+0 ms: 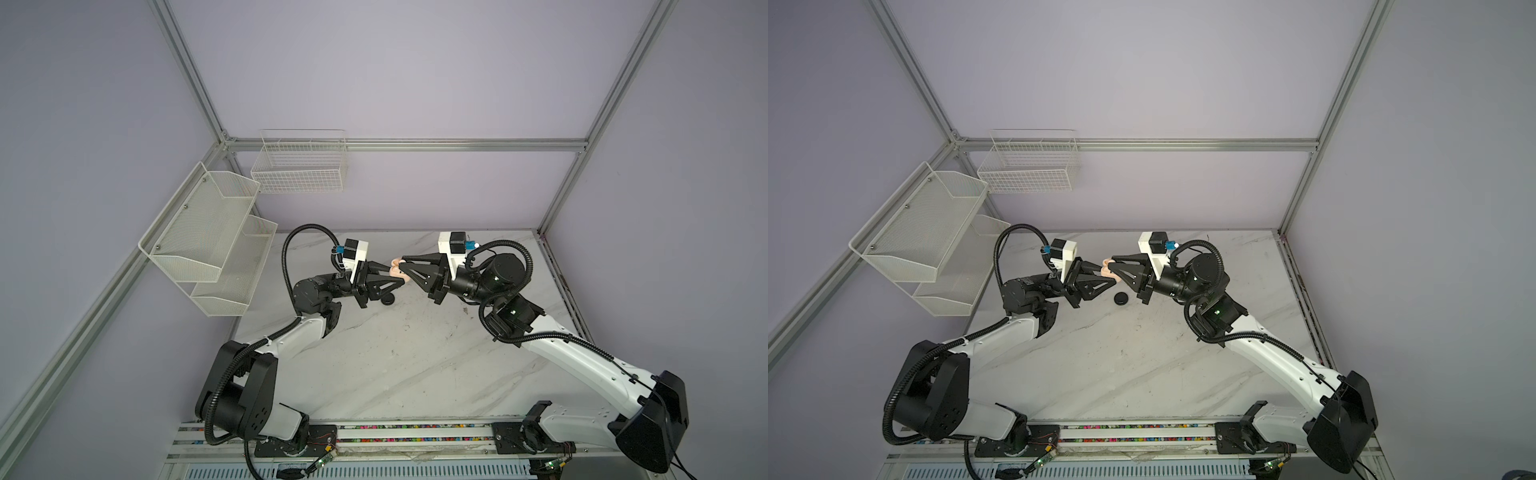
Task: Insert wireless bluetooth earbuds into charging case
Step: Insert the wireless bluetooth earbud into the charging case, then close the charging case, then place the charging case at the center of the table.
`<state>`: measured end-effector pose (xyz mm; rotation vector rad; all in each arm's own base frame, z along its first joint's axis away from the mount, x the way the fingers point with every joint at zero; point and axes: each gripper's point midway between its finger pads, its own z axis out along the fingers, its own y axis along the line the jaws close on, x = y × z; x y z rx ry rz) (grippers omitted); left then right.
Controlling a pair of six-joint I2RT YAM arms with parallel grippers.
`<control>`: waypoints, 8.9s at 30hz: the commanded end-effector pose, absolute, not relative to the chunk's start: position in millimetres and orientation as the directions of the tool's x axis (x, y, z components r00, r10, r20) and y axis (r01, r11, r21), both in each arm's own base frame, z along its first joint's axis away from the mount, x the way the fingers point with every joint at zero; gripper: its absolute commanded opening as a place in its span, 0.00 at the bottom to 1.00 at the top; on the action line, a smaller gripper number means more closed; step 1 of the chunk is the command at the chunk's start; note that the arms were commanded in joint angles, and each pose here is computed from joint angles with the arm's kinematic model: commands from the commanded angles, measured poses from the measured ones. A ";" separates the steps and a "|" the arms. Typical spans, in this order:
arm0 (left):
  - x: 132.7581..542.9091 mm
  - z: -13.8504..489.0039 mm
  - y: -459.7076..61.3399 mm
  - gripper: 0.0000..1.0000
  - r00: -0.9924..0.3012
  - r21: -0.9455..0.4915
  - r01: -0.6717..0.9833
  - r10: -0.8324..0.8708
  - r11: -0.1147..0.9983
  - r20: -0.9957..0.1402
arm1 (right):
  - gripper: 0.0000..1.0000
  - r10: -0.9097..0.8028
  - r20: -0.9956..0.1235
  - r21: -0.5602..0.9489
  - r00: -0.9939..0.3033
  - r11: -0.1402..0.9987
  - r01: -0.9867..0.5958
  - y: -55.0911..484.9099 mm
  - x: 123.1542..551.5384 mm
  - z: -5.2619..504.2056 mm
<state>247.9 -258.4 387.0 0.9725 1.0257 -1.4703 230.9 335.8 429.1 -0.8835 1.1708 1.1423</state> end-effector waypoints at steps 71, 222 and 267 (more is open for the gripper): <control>230.6 389.9 -250.8 0.00 -0.019 0.004 0.997 -0.297 -0.078 -0.955 | 0.82 -0.033 -0.876 0.465 -0.480 0.200 -0.862 313.0 252.8 444.9; 270.2 253.0 -192.7 0.55 -0.340 -0.477 0.769 -0.360 0.425 -0.869 | 0.13 -0.337 -0.663 0.634 -0.668 0.221 -0.741 385.0 265.7 59.7; 381.8 141.5 4.2 0.74 -0.437 0.272 -0.130 0.191 0.954 -0.879 | 0.91 -0.185 -0.965 -0.180 -0.185 0.983 -0.040 114.9 421.8 170.6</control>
